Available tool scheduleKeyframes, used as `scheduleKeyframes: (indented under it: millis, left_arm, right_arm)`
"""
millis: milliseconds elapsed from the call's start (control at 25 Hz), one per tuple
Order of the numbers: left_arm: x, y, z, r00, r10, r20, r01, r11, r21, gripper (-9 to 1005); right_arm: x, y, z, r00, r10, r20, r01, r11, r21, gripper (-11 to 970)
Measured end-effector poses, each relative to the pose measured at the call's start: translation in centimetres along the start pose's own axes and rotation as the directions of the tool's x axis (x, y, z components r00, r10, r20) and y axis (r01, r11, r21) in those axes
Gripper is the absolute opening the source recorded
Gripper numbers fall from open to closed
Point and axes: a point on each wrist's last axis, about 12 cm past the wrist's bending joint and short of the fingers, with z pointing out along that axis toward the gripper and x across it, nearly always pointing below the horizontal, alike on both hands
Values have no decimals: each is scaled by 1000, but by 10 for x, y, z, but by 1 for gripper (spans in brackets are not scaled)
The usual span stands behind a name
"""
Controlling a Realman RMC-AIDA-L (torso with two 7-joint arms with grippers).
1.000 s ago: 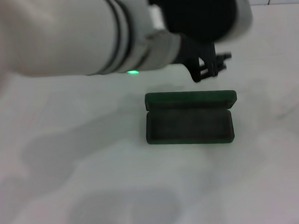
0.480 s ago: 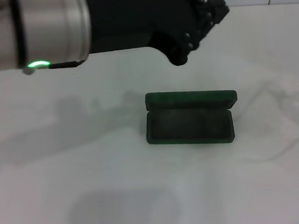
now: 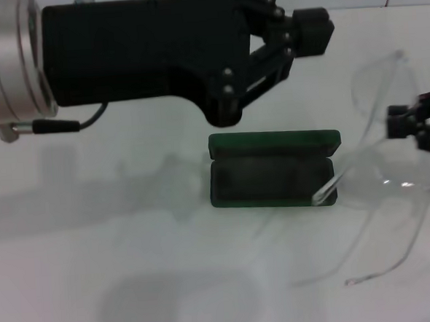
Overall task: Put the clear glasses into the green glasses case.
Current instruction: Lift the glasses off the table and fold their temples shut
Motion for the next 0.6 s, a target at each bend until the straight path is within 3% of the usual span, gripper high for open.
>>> scheduleKeyframes:
  millis: [280,600]
  left_arm:
    - [12,3,6,998,-65,12,64,994,84,29]
    - [24,4,5,991,-112,74,100,983,155,27]
  right_arm:
    - [2,0,45,1000,-27,12,28,991,-133,115]
    - [-5,12,76,980,-106,170,146,959,-244,116]
